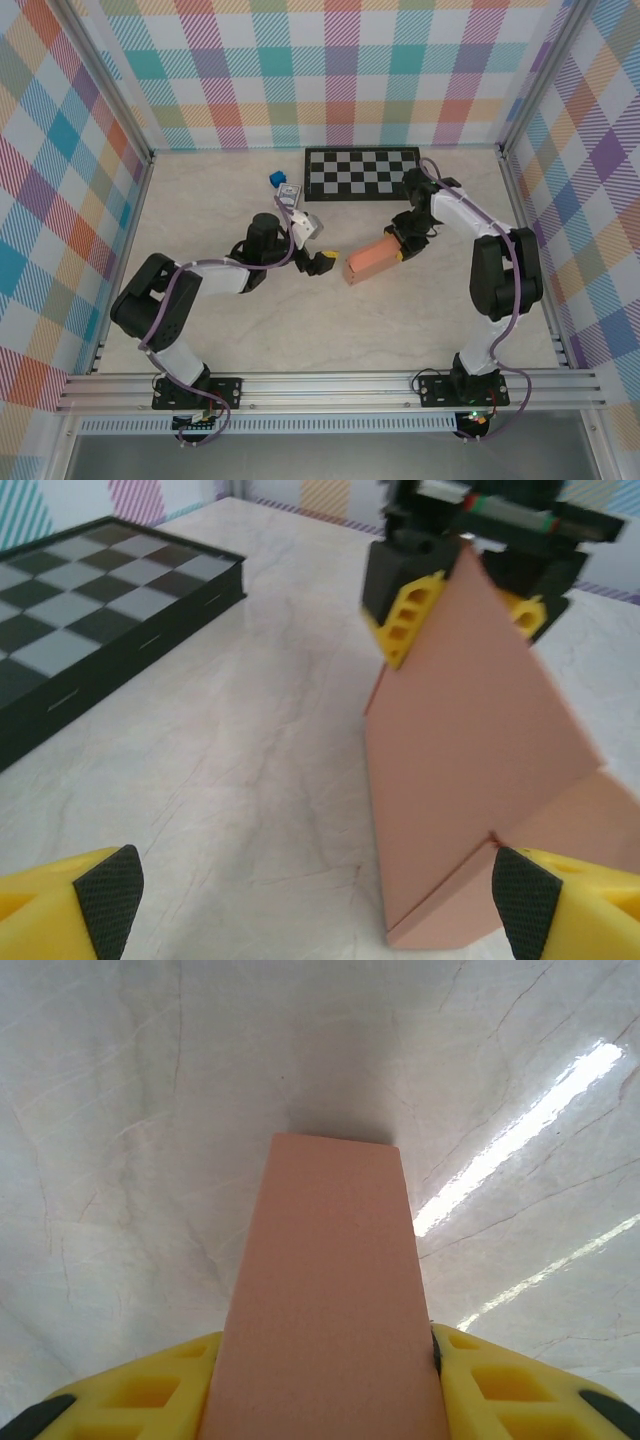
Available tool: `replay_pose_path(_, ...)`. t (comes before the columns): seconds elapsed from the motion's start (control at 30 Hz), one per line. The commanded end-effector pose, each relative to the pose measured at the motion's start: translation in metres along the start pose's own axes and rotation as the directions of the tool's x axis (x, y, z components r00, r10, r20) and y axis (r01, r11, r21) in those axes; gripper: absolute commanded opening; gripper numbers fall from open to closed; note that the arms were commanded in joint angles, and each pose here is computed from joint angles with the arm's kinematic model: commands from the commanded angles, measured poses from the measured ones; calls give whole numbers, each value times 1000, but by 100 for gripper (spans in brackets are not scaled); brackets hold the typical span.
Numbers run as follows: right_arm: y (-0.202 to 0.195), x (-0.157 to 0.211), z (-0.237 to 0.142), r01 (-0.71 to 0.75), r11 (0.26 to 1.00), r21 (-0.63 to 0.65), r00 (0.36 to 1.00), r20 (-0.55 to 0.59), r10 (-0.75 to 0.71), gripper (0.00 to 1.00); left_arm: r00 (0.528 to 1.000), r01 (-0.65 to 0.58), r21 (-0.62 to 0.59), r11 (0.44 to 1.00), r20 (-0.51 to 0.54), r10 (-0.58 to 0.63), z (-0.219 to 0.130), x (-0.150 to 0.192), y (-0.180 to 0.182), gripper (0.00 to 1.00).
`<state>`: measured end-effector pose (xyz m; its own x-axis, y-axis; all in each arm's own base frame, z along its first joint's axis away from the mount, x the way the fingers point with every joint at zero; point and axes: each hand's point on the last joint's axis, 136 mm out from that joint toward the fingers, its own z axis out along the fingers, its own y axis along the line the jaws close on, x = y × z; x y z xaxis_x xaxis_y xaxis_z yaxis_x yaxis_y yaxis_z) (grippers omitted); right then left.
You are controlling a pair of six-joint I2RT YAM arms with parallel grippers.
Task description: Fold the paper box
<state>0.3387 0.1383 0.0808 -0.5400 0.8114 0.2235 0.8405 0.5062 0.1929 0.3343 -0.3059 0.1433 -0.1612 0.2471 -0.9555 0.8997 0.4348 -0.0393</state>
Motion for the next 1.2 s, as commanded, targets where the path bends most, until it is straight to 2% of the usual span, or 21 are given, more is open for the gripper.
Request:
replay_pose_path(0.0,-2,0,-1,25,999,21,999,-22,-25,31,992,-126,79,989,40,123,-1,-28,-24,91)
replay_pose_path(0.23,-1,0,3,9,1000,21,1000,-30,-9,31,986,-162,128,978,47,157,10,-32,-47,82)
replay_pose_path(0.37,2,1,3,9,1000,15,999,-38,-9,31,983,-184,170,968,11,185,16,-21,-56,74)
replay_pose_path(0.67,3,1,2,10,1000,12,999,-37,-9,30,973,-226,161,961,-7,230,23,-17,-54,66)
replay_pose_path(0.97,3,1,5,16,1000,16,999,-45,-16,29,956,-285,161,945,-23,292,15,-12,-53,67)
replay_pose_path(1.17,3,0,4,24,1000,15,999,-42,-23,29,938,-315,193,929,-84,336,-2,-3,-51,70)
